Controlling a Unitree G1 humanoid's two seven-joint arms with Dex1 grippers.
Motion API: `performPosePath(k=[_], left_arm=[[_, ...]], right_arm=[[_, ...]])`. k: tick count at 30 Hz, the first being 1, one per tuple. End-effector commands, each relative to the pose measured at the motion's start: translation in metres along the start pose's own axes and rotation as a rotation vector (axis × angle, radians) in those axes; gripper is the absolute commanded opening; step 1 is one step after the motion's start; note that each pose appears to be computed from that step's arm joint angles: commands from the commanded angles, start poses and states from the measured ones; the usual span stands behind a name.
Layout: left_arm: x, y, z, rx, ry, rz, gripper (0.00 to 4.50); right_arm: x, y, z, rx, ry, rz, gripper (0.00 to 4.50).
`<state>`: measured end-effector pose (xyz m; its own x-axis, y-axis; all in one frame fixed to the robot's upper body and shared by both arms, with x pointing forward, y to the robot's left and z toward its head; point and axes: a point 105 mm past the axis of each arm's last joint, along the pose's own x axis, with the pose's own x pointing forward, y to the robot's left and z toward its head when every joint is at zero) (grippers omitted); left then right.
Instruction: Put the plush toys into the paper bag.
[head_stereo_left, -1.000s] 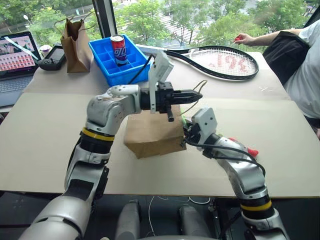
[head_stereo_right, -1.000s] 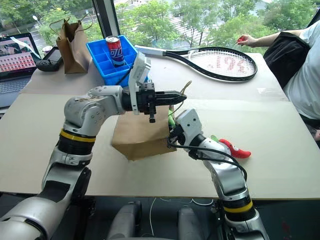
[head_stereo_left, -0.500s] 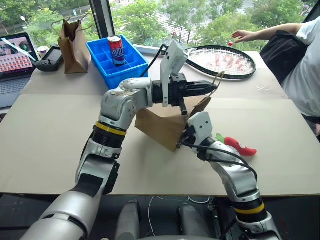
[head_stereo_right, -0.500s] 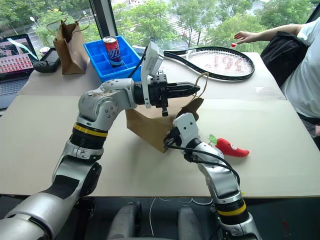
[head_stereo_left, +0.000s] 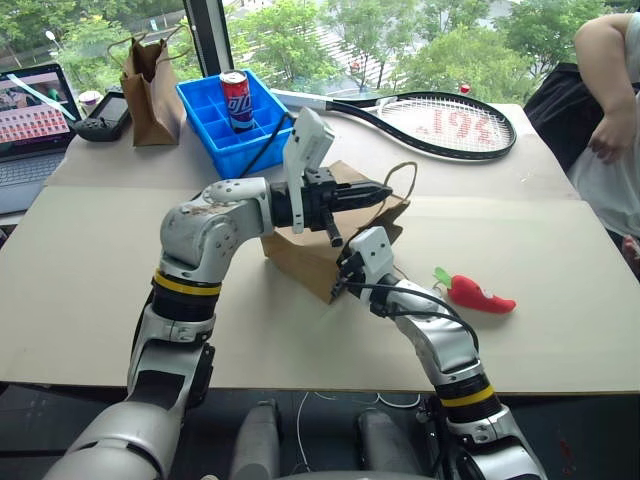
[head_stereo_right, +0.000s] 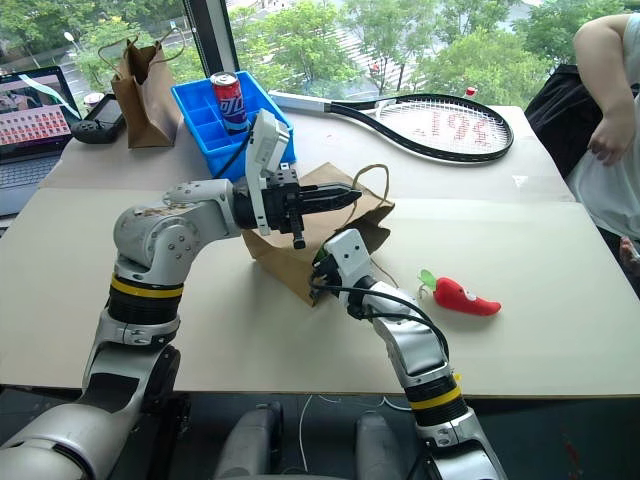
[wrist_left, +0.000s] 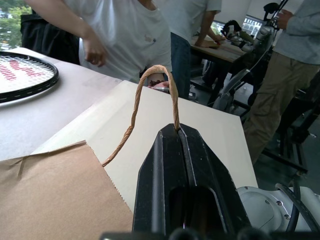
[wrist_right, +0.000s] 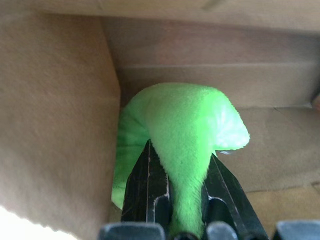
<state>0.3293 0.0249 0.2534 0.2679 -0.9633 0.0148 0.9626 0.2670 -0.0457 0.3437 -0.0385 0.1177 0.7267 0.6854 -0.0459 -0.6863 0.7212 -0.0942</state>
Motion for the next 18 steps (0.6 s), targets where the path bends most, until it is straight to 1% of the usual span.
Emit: performPosePath(k=[1,4,6,7,11,13,14,16,18], left_arm=[[-0.008,-0.004,0.014,0.031,-0.044,0.012,0.00],[-0.009,-0.002,0.015,0.027,-0.051,0.027,0.00],[-0.009,-0.003,0.015,0.028,-0.051,0.027,0.00],[-0.009,-0.003,0.016,0.028,-0.052,0.028,0.00],[-0.009,-0.002,0.015,0.027,-0.052,0.026,0.00],[-0.009,-0.002,0.013,0.026,-0.046,0.021,0.00],[-0.009,-0.002,0.012,0.025,-0.044,0.018,0.00],[-0.010,-0.002,0.012,0.024,-0.042,0.015,0.00],[-0.010,-0.003,0.011,0.023,-0.037,0.006,0.00]], right_arm=[[0.004,-0.014,0.015,0.011,-0.086,-0.037,0.05],[0.006,-0.015,0.018,0.124,-0.135,-0.018,0.05],[0.007,-0.013,0.018,0.143,-0.140,-0.002,1.07],[0.008,-0.010,0.019,0.153,-0.143,0.012,1.33],[0.001,-0.002,0.016,0.148,-0.130,0.068,2.71],[-0.005,0.000,0.016,0.132,-0.123,0.078,3.45],[-0.009,0.000,0.016,0.122,-0.119,0.081,3.73],[-0.013,0.000,0.017,0.112,-0.113,0.084,4.42],[-0.024,-0.005,0.018,0.091,-0.106,0.060,4.42]])
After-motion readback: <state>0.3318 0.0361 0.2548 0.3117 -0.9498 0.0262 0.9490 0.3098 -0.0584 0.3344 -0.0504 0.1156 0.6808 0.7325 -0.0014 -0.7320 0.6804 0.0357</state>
